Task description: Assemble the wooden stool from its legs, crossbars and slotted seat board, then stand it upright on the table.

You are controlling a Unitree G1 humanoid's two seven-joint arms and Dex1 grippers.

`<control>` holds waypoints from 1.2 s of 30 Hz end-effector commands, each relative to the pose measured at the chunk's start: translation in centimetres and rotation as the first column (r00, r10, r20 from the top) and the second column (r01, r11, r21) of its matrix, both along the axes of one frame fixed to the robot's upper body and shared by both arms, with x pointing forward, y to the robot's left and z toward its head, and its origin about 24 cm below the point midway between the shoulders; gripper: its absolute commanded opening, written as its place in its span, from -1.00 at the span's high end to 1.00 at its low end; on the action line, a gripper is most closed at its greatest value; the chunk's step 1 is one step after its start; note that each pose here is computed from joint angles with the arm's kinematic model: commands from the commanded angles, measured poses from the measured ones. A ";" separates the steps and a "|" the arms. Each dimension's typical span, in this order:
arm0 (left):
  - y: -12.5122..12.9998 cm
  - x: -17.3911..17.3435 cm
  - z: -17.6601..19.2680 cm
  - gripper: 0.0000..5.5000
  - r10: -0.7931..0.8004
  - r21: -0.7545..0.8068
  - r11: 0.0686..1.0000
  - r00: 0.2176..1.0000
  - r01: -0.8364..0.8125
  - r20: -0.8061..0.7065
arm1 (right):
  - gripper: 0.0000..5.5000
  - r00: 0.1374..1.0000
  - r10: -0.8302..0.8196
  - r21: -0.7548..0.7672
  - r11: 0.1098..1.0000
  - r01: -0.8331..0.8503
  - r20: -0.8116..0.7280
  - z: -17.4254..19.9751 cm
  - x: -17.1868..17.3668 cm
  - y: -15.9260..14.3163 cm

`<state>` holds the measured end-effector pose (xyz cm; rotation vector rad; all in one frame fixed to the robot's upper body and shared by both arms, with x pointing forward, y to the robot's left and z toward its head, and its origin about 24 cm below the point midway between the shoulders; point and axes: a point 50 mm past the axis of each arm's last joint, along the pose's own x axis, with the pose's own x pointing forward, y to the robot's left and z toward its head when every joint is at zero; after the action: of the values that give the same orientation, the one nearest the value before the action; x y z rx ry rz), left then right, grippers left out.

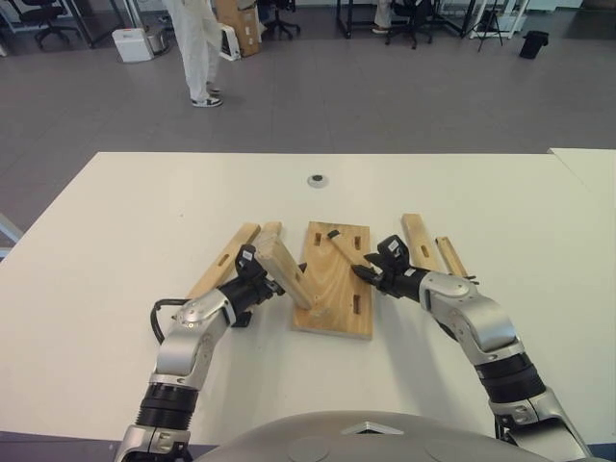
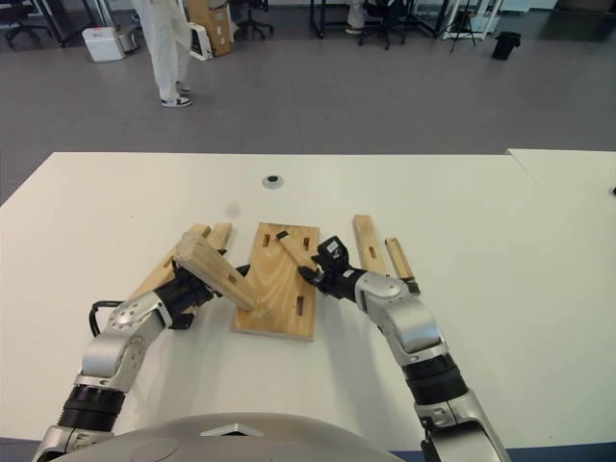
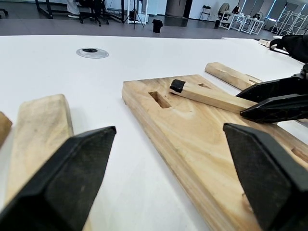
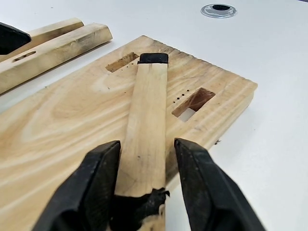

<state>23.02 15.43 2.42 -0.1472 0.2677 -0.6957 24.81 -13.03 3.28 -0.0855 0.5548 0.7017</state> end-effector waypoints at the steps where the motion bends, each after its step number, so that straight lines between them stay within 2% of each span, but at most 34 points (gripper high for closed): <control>1: 0.4 0.1 0.0 -0.51 0.018 0.030 0.999 1.000 -0.018 0.011 | 0.47 0.994 -0.015 -0.113 0.994 0.003 -0.105 -2.4 -1.3 -0.7; 5: 0.8 0.4 -0.3 -0.51 0.035 0.095 0.995 0.999 -0.037 0.025 | 0.53 0.996 -0.025 -0.143 0.990 0.014 -0.080 -2.6 -1.3 -0.8; 8: 2.8 1.8 0.6 -0.51 0.089 0.088 0.992 0.995 -0.094 0.051 | 0.53 0.998 -0.070 -0.141 0.987 0.070 0.002 -1.5 -0.4 -1.7; 10: 4.4 3.7 2.4 -0.51 0.146 0.042 0.988 0.985 -0.150 0.088 | 0.53 0.987 -0.110 -0.090 0.989 0.121 0.118 0.6 0.9 -2.5; 12: 5.2 6.2 6.2 -0.51 0.197 -0.101 0.978 0.969 -0.183 0.152 | 0.53 0.945 -0.135 0.005 0.990 0.140 0.299 4.3 2.5 -2.8; 15: 3.9 7.7 10.9 -0.51 0.174 -0.388 0.916 0.974 -0.106 0.144 | 0.53 0.873 -0.129 0.144 0.987 0.069 0.471 8.7 3.3 -1.3; 17: 2.0 7.6 14.1 -0.51 0.075 -0.573 0.820 0.990 0.007 0.120 | 0.53 0.831 -0.136 0.242 0.970 0.001 0.539 11.2 3.1 0.2; 19: 0.4 7.0 16.3 -0.51 -0.031 -0.661 0.744 0.994 0.092 0.104 | 0.53 0.799 -0.136 0.296 0.954 -0.055 0.586 12.9 2.8 1.1; 23: -1.1 6.4 17.9 -0.51 -0.131 -0.713 0.689 0.990 0.130 0.053 | 0.53 0.744 -0.092 0.293 0.945 -0.144 0.662 14.5 2.1 2.1; 27: -1.7 6.2 17.8 -0.51 -0.153 -0.720 0.686 0.988 0.107 0.001 | 0.53 0.737 -0.026 0.284 0.931 -0.228 0.676 14.6 1.1 3.2; 34: -1.7 6.5 18.0 -0.51 -0.139 -0.741 0.665 0.990 0.089 -0.007 | 0.53 0.758 0.045 0.266 0.921 -0.283 0.650 13.9 0.4 3.9; 36: -1.1 7.0 17.6 -0.37 -0.065 -0.726 0.687 0.998 0.034 -0.015 | 0.53 0.761 0.045 0.264 0.923 -0.280 0.647 13.9 0.5 3.9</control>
<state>29.52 14.08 19.78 -0.9612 0.0374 -0.8676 25.42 -9.15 17.35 -0.0353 -0.2599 0.8777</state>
